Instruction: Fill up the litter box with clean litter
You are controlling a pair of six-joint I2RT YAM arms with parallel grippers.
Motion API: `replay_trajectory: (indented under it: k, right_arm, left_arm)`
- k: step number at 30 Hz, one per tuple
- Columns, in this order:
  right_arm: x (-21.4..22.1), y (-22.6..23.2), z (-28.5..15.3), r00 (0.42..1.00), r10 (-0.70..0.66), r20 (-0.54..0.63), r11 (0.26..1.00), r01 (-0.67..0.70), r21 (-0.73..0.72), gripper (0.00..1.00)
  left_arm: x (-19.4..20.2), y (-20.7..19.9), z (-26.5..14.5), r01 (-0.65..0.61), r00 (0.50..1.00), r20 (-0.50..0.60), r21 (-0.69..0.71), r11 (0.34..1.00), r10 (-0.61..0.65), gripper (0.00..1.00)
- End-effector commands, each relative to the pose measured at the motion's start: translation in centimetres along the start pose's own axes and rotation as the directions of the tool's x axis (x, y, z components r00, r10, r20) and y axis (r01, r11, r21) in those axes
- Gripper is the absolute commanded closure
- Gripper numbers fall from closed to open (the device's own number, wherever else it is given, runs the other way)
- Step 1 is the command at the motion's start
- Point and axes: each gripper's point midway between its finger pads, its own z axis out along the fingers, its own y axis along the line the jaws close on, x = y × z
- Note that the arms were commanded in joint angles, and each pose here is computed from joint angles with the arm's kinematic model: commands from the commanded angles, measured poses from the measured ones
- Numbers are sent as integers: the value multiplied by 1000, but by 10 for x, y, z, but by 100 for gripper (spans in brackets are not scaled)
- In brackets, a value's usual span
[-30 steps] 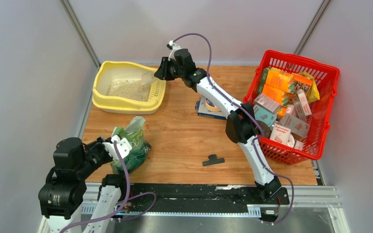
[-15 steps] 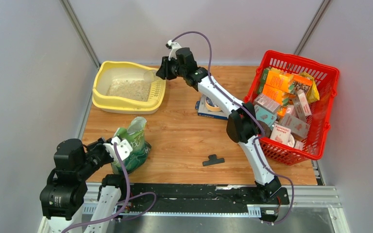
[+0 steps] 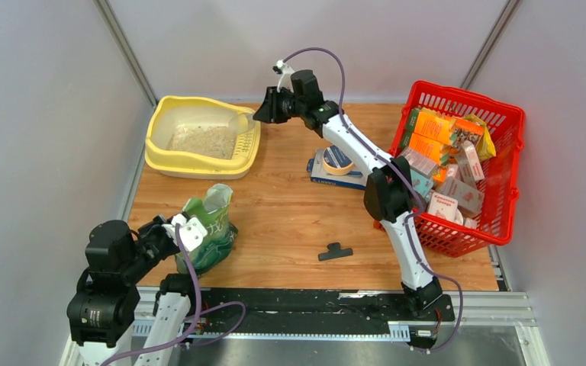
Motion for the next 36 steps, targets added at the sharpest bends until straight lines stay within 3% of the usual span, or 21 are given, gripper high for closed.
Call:
replay_trajectory:
  k: [1, 11, 14, 18, 23, 27, 31, 32, 34, 36]
  right_arm:
    - [-19, 46, -32, 998, -57, 13, 994, 58, -92, 100]
    - [-9, 54, -114, 958, -280, -55, 959, 276, -64, 100]
    - [3, 53, -144, 914, -387, -123, 922, 385, -42, 100]
    - [54, 35, -180, 830, -468, -303, 879, 472, -64, 100]
    - [98, 35, -221, 681, -601, -418, 795, 561, -230, 100]
    - [117, 31, -239, 614, -619, -490, 783, 536, -316, 100]
    - [128, 37, -243, 703, -466, -537, 879, 297, -373, 100]
    - [118, 38, -242, 737, -414, -535, 900, 246, -358, 94]
    - [131, 35, -236, 740, -297, -604, 928, 74, -366, 89]
    - [131, 29, -232, 742, -216, -635, 944, -8, -330, 87]
  left_arm:
    - [-28, 16, 3, 17, 990, 143, -72, 997, -7, 100]
    - [-43, 15, 13, 74, 968, 246, -64, 995, -56, 100]
    - [-46, 19, 18, 77, 963, 265, -65, 995, -57, 100]
    - [-49, 26, 27, 89, 957, 284, -72, 993, -65, 100]
    - [-47, 33, 38, 99, 954, 292, -95, 991, -67, 100]
    - [-45, 33, 43, 110, 956, 282, -81, 991, -83, 100]
    - [-44, 34, 44, 117, 959, 269, -72, 990, -94, 100]
    - [-42, 32, 45, 114, 961, 260, -65, 991, -93, 100]
    - [-40, 30, 46, 114, 963, 251, -55, 992, -97, 100]
    - [-38, 27, 47, 115, 964, 245, -45, 992, -100, 100]
